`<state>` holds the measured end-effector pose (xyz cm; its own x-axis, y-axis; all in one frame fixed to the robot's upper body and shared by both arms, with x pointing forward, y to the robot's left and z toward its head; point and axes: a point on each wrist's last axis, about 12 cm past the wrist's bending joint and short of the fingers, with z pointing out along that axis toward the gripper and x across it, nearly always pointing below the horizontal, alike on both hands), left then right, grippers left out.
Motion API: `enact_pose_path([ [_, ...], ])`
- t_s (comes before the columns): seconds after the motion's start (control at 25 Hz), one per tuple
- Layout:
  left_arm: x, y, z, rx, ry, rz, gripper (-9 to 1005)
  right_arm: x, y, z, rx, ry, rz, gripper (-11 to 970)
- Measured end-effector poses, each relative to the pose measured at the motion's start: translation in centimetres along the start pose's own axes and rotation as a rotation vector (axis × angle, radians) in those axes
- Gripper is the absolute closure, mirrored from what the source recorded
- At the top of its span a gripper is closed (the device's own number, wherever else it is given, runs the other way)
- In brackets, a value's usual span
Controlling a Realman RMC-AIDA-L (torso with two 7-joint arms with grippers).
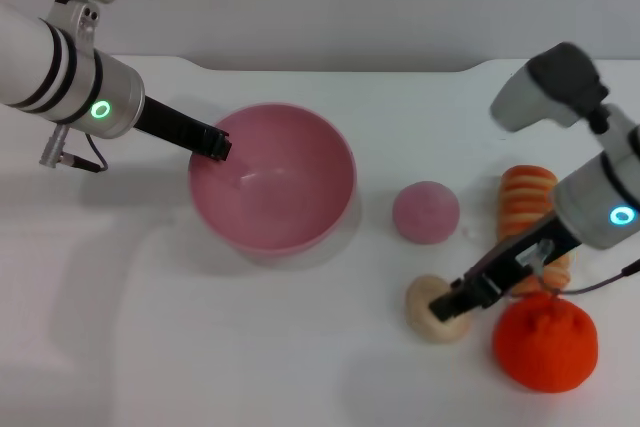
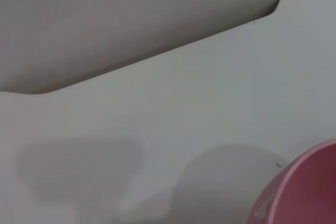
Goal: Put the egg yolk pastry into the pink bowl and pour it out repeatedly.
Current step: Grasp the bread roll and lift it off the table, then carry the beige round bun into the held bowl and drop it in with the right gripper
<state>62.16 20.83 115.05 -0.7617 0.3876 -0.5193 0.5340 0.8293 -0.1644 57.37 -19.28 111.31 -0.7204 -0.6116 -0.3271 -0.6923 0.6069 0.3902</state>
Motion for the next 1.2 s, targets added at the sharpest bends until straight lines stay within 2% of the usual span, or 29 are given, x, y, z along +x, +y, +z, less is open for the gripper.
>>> enact_pose_path([
  [0.12,0.0,0.0,0.0,0.000,0.001,0.002,996,0.2,-0.6,-1.2,-0.024,-0.058,0.011,602],
  [0.28,0.0,-0.1,0.1,0.001,0.005,0.007,996,-0.3,-0.3,-3.7,-0.073,-0.159,-0.021,634],
  [0.48,0.0,-0.9,0.5,0.009,0.023,0.035,995,-2.3,1.3,-7.4,-0.084,-0.260,-0.130,675],
  [0.64,-0.4,-2.0,1.1,0.023,0.040,0.069,995,-4.8,2.9,-8.8,-0.057,-0.308,-0.234,730],
  [0.84,-0.8,-3.3,1.4,0.072,0.031,0.091,995,-7.1,4.4,-7.5,-0.029,-0.306,-0.349,769],
  [1.08,-1.2,-3.6,1.3,0.082,0.018,0.101,996,-7.6,5.6,-5.3,-0.018,-0.232,-0.421,811],
  [1.2,-1.2,-3.5,1.2,0.079,0.017,0.101,996,-7.4,5.8,-5.2,-0.019,-0.221,-0.428,722],
])
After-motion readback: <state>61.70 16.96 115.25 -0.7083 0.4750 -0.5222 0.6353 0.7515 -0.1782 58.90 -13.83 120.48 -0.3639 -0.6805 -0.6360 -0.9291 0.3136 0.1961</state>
